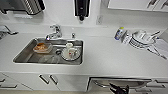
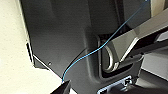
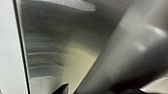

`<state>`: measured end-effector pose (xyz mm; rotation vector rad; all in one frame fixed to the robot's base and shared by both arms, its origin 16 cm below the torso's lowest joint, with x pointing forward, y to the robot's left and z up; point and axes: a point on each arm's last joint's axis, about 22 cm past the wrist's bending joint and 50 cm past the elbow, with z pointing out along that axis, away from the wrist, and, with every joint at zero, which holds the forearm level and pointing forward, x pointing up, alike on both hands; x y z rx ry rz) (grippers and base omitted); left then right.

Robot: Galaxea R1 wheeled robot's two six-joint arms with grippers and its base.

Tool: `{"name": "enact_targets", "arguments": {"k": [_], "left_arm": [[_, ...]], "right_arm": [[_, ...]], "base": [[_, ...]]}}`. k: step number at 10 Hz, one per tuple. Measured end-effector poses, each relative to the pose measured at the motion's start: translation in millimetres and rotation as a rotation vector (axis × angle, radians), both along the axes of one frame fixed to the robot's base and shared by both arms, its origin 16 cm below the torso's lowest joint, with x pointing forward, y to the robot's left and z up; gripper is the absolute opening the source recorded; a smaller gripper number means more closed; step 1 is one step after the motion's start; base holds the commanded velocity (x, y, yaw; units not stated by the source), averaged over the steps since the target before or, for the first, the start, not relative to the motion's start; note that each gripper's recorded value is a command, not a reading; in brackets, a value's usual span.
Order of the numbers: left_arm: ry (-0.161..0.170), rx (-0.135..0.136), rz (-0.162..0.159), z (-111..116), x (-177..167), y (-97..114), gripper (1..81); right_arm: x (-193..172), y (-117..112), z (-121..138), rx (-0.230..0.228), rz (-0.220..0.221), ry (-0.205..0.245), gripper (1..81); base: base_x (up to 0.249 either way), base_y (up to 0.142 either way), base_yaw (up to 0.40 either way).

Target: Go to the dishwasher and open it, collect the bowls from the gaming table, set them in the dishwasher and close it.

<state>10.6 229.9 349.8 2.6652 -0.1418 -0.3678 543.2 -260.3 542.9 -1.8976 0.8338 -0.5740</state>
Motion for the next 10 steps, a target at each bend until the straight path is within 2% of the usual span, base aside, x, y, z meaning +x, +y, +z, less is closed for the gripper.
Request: {"name": "enact_targets", "arguments": {"k": [2, 4, 6, 9, 10], "left_arm": [[-0.001, 0.000, -0.001, 0, 1, 0, 81.1], [-0.004, -0.001, -0.001, -1, 2, -1, 81.1], [-0.006, -0.009, -0.002, -1, 3, -7, 81.1], [-0.006, -0.015, -0.001, -1, 3, -12, 81.1], [-0.009, -0.016, -0.010, 0, 2, -11, 81.1]], "right_arm": [[5, 11, -3, 0.013, -0.001, 0.010, 81.1], [-3, 10, -7, 0.003, 0.013, -0.003, 81.1], [-16, 12, -10, 0.011, 0.017, -0.001, 81.1], [-15, 11, -10, 0.005, 0.019, -0.005, 81.1], [-42, 1, -13, -0.016, 0.059, -0.044, 81.1]], "base": [[0.000, 0.000, 0.000], [0.000, 0.000, 0.000], [0.000, 0.000, 0.000], [0.000, 0.000, 0.000], [0.000, 0.000, 0.000]]}}
